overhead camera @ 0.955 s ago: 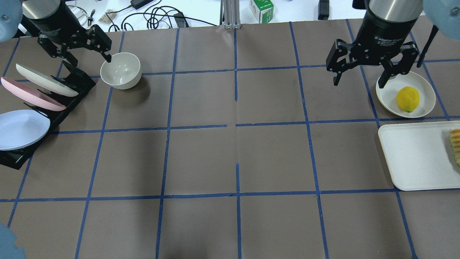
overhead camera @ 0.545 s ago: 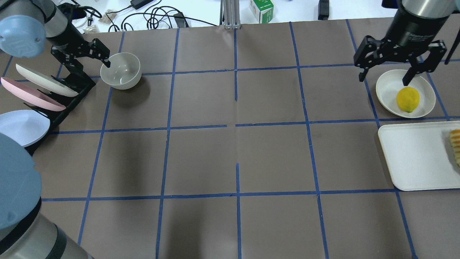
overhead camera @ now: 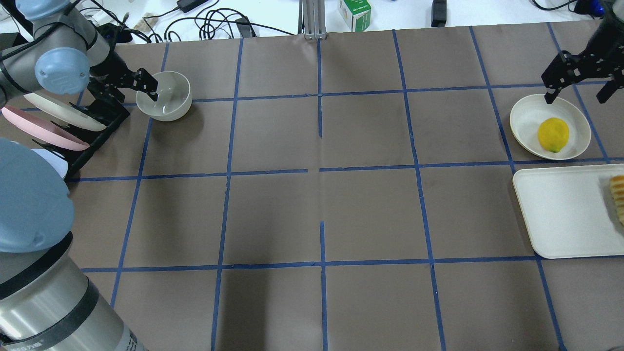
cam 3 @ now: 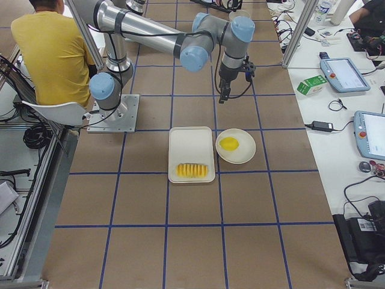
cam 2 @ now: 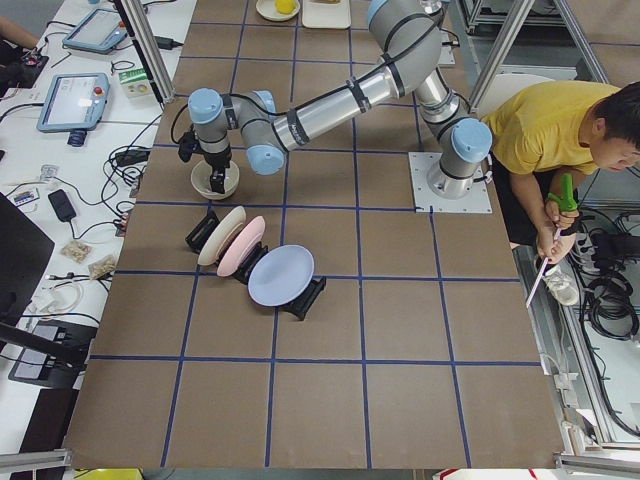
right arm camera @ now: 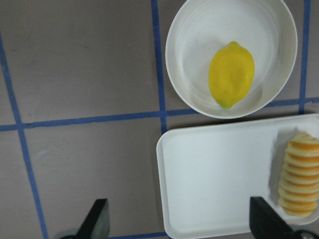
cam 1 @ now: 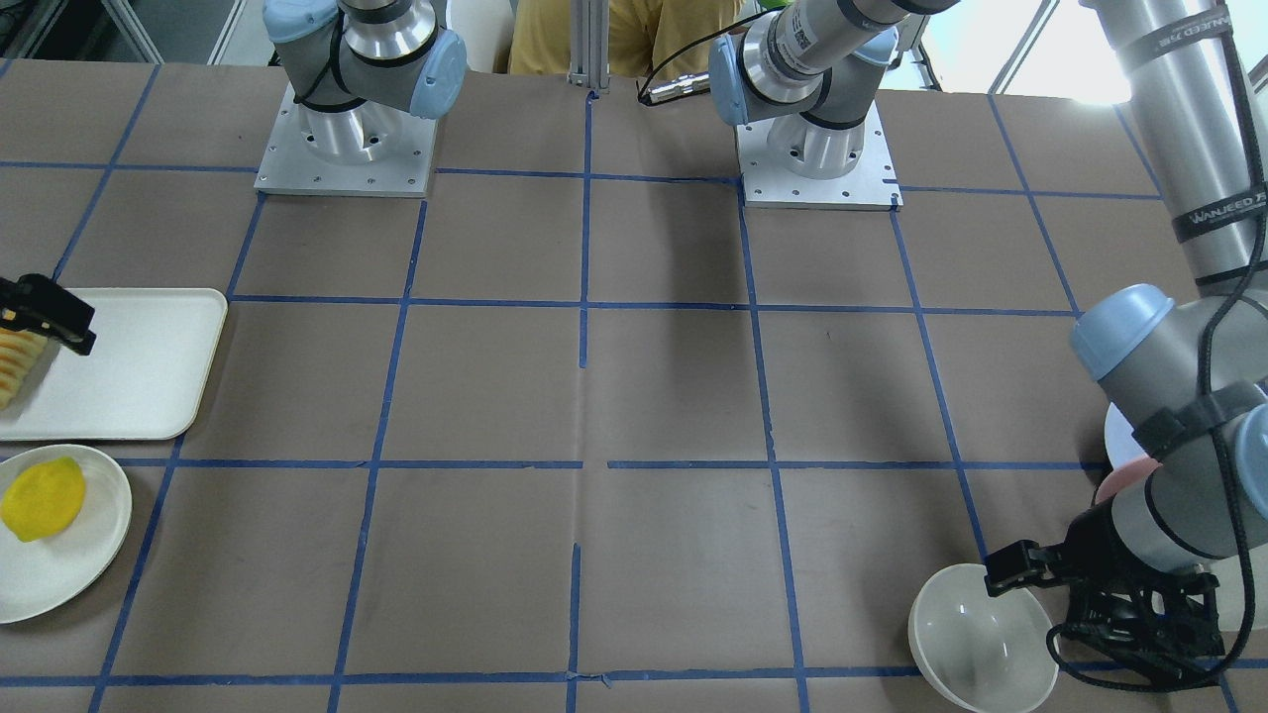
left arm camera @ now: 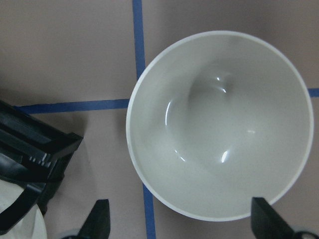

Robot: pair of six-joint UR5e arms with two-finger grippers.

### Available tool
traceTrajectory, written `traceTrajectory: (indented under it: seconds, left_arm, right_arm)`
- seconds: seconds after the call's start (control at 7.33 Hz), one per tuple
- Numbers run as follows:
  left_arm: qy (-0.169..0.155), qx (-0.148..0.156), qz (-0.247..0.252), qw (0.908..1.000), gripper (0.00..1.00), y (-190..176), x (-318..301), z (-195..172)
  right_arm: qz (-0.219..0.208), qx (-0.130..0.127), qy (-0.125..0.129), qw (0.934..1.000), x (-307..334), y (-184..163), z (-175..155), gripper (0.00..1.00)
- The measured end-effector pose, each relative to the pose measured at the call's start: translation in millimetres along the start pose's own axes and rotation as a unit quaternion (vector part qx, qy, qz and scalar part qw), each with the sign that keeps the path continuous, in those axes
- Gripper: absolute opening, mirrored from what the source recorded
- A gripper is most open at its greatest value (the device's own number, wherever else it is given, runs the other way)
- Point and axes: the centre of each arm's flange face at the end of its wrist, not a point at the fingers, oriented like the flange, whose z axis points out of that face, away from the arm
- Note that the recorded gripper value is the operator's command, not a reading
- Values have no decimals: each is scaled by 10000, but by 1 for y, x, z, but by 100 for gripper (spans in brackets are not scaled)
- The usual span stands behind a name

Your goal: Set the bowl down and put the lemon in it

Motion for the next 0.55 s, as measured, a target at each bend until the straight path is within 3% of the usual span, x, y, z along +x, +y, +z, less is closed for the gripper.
traceTrajectory:
  seconds: [0.14, 0.27, 0.41, 0.55]
  left_arm:
    - [-12, 18, 5, 10000, 95, -4, -3, 15]
    - [-24, 32, 3, 10000, 56, -7, -5, 30]
    - [-38, 43, -12, 10000, 25, -9, -7, 41]
    - [-90, 22, -47, 9999, 9, -10, -9, 47]
  right_arm:
    - [-107, 42, 5, 9999, 21, -17, 26, 100]
    - [-181, 108, 11, 9998, 42, -33, 54, 100]
    - [-250, 190, 35, 9995, 60, -48, 83, 100]
    - [-309, 231, 52, 9992, 70, -59, 105, 100]
